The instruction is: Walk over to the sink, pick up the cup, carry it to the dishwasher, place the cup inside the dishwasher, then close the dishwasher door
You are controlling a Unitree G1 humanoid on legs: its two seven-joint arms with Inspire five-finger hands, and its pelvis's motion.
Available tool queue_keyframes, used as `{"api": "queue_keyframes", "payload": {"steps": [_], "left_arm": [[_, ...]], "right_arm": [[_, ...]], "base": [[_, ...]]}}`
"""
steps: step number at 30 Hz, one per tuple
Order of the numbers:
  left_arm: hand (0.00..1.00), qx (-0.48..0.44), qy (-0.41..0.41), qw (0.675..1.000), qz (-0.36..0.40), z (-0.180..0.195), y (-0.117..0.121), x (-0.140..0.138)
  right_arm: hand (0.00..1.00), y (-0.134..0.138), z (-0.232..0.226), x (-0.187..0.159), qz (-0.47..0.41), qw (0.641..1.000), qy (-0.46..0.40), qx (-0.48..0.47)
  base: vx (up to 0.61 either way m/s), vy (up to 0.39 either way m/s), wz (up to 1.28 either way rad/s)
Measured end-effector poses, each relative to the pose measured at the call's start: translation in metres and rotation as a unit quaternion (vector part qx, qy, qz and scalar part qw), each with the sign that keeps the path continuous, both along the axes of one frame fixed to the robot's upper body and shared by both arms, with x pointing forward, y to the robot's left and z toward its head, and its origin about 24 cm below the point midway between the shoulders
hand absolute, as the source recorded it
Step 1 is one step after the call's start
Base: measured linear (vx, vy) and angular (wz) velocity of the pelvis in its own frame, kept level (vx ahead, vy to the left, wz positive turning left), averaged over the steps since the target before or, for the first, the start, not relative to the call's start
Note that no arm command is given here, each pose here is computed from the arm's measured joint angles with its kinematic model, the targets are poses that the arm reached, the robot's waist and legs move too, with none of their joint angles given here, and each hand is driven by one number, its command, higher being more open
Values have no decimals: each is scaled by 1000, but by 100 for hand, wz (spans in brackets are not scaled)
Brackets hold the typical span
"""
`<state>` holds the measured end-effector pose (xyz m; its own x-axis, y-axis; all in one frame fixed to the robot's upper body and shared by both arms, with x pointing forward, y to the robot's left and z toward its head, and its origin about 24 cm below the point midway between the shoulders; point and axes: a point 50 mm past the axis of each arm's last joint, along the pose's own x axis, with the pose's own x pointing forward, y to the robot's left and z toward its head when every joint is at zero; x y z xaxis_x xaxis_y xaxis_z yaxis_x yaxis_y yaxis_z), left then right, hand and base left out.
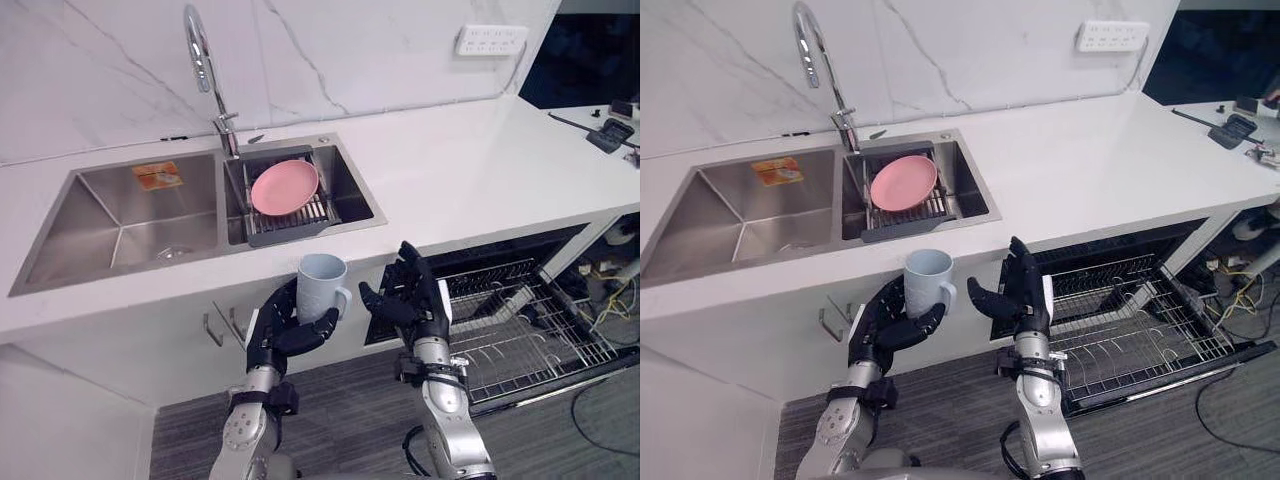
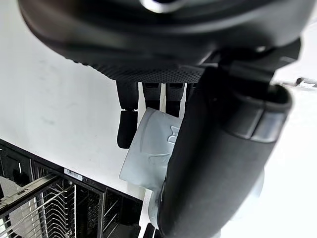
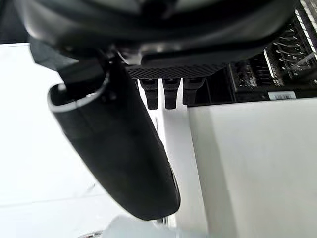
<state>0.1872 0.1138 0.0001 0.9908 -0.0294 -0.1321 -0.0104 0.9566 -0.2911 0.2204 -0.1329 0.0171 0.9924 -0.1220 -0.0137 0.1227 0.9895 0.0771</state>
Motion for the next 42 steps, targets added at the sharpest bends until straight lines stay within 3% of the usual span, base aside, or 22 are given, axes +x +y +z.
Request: {"api": "queue_keyframes", "payload": {"steps": [14,23,31,42], "left_arm": [[30,7,-7,1000,-13,3,-6,0],[30,26,-44,998,43,19,13,26],[30,55,-39,995,74,16,29,34],[30,64,-37,994,76,15,28,48]], "right_arm": [[90,-1,-10,-3,8,1000,21,-1],[90,14,0,3,55,998,-1,32],[90,27,19,3,117,990,-41,74],[90,36,31,0,157,980,-66,107]], "base": [[19,24,-28],[-63,26,-68],[-103,-12,-27],[0,-21,1]]}}
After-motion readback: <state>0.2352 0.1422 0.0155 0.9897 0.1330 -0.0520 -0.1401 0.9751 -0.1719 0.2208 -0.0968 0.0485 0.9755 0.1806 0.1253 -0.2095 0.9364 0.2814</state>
